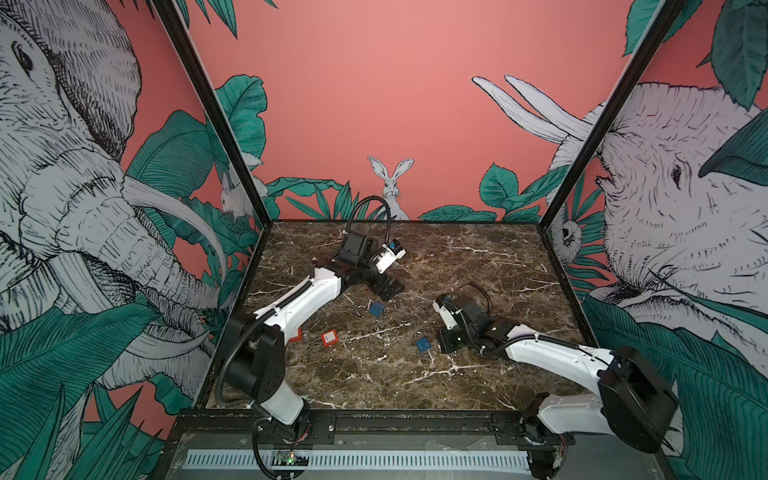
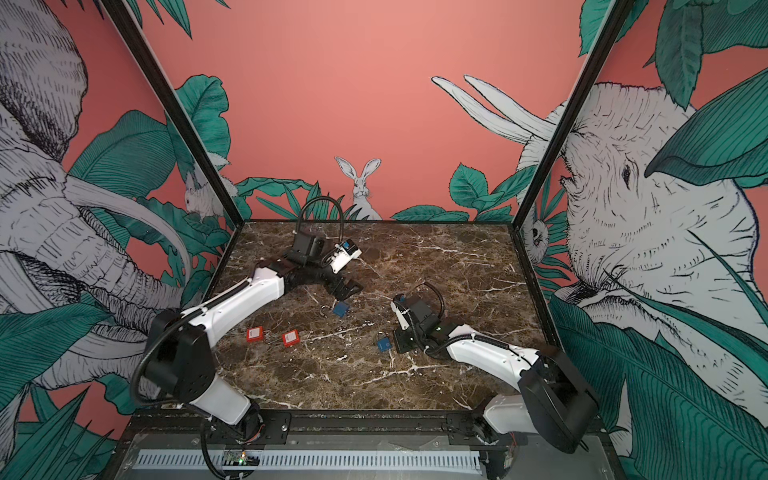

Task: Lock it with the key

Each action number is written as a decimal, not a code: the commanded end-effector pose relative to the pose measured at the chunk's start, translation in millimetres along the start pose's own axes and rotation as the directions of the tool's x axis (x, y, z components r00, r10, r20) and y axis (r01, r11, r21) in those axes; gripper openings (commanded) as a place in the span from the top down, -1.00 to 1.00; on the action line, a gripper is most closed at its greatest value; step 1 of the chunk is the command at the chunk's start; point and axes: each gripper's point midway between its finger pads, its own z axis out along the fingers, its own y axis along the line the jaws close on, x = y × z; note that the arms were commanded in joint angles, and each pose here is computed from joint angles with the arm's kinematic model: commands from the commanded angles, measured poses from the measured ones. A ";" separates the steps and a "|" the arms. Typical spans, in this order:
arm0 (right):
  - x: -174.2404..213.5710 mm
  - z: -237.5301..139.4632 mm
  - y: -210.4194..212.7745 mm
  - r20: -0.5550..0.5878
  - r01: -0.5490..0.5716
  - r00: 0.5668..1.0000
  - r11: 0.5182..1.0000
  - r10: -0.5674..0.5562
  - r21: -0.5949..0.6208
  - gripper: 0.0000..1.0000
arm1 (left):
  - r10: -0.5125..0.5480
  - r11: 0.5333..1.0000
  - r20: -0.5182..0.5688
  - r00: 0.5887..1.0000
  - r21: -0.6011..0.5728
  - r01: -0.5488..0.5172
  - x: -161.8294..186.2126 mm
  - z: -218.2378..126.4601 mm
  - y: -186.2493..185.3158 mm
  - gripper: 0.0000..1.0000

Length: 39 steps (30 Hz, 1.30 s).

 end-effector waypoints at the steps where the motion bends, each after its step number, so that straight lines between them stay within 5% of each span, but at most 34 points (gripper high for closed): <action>1: -14.1 7.2 -0.9 0.032 -0.019 0.999 0.999 0.018 0.039 1.00 | 0.013 0.988 0.207 0.978 -0.156 0.020 -33.6 -25.2 14.4 -0.99; 7: -9.4 25.4 -0.5 -0.020 -0.030 0.999 0.998 0.032 0.063 1.00 | 0.018 0.932 0.302 0.953 -0.349 0.093 -19.7 -57.2 33.6 -0.99; 13: 1.0 36.5 0.0 -0.075 -0.028 0.997 0.994 0.036 0.106 0.97 | -0.113 0.873 0.283 0.953 -0.429 0.231 -3.4 -69.9 51.8 -0.99; 21: -11.4 17.3 -6.2 -0.056 0.035 0.998 0.984 -0.026 0.176 0.34 | -0.170 0.853 0.261 0.950 -0.444 0.275 -4.2 -75.8 60.8 -0.99; 27: -46.8 -6.8 11.5 0.030 0.178 0.983 0.975 -0.184 0.130 0.12 | -0.206 0.840 0.300 0.931 -0.434 0.326 -1.7 -87.2 63.1 -0.99; 34: -87.8 11.2 55.9 0.111 0.431 0.897 0.902 -0.427 -0.016 -0.22 | -0.391 0.752 0.399 0.829 -0.382 0.538 22.9 -115.0 82.6 -0.99; 39: -118.6 52.6 74.0 0.079 0.467 0.883 0.882 -0.462 -0.056 -0.35 | -0.479 0.701 0.373 0.794 -0.381 0.602 45.7 -128.1 90.5 -0.99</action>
